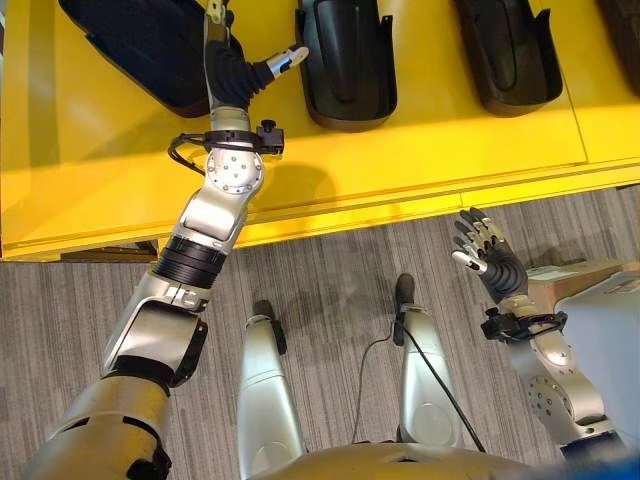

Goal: Move parts from the plastic box to the shelf.

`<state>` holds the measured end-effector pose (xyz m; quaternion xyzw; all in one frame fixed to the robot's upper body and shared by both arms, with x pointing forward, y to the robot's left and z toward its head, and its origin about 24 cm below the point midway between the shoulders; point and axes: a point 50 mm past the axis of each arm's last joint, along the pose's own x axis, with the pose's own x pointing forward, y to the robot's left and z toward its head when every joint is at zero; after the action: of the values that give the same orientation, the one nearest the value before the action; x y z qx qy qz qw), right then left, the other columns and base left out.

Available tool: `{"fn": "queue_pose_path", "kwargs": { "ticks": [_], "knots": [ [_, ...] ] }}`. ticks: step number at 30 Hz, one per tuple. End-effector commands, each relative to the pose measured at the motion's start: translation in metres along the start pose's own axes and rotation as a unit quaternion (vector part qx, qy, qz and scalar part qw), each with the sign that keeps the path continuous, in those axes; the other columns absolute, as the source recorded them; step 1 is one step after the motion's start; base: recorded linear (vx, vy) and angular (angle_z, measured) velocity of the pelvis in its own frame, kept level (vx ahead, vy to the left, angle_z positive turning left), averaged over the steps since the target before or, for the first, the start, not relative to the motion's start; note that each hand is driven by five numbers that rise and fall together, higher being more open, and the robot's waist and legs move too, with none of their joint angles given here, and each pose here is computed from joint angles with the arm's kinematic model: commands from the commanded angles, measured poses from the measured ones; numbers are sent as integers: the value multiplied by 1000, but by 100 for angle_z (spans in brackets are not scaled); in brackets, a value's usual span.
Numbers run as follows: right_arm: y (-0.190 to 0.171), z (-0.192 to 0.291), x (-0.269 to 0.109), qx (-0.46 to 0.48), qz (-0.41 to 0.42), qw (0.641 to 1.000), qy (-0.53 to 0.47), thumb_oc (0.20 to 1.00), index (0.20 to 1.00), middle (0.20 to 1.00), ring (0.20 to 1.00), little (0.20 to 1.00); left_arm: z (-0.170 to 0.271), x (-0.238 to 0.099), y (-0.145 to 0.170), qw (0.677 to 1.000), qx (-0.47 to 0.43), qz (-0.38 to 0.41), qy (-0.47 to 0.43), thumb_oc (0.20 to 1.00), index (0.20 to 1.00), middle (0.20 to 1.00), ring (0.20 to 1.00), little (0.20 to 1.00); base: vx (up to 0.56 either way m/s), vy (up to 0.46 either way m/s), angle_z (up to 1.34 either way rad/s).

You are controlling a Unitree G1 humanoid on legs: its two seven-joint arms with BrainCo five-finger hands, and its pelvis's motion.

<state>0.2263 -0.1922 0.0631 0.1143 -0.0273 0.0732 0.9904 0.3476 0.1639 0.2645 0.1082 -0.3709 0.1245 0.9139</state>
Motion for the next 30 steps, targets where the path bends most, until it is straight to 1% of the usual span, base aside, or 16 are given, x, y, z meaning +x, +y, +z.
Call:
{"fn": "queue_pose_path", "kwargs": {
  "ticks": [1,6,11,21,22,26,29,30],
  "knots": [
    [-6,22,3,-26,1,998,-56,1000,1000,1000,1000,1000,13,16,14,998,5,40,-40,1000,1000,1000,1000,1000,0,0,0],
    [-6,21,3,-27,-3,998,-55,1000,1000,1000,1000,1000,4,12,21,998,14,61,-23,1000,1000,1000,1000,1000,0,0,0],
    [-7,20,3,-26,-6,998,-53,1000,1000,1000,1000,1000,-3,7,22,998,19,57,-8,1000,1000,1000,1000,1000,0,0,0],
    [-8,18,3,-29,-6,999,-43,1000,1000,1000,1000,1000,-18,-1,10,999,30,3,29,1000,1000,1000,1000,1000,0,0,0],
    [-7,16,3,-29,-7,999,-40,1000,1000,1000,1000,1000,-24,-5,6,999,29,-12,43,1000,1000,1000,1000,1000,0,0,0],
    [-6,15,4,-26,-4,999,-37,1000,1000,1000,1000,1000,-31,-10,1,997,26,-30,63,1000,1000,1000,1000,1000,0,0,0],
    [-7,14,3,-24,-5,999,-36,1000,1000,1000,1000,1000,-33,-13,1,995,50,-51,63,1000,1000,1000,1000,1000,0,0,0],
    [-7,15,2,-24,-5,999,-37,1000,1000,1000,1000,1000,-34,-14,2,994,73,-60,59,1000,1000,1000,1000,1000,0,0,0]
  ]
}}
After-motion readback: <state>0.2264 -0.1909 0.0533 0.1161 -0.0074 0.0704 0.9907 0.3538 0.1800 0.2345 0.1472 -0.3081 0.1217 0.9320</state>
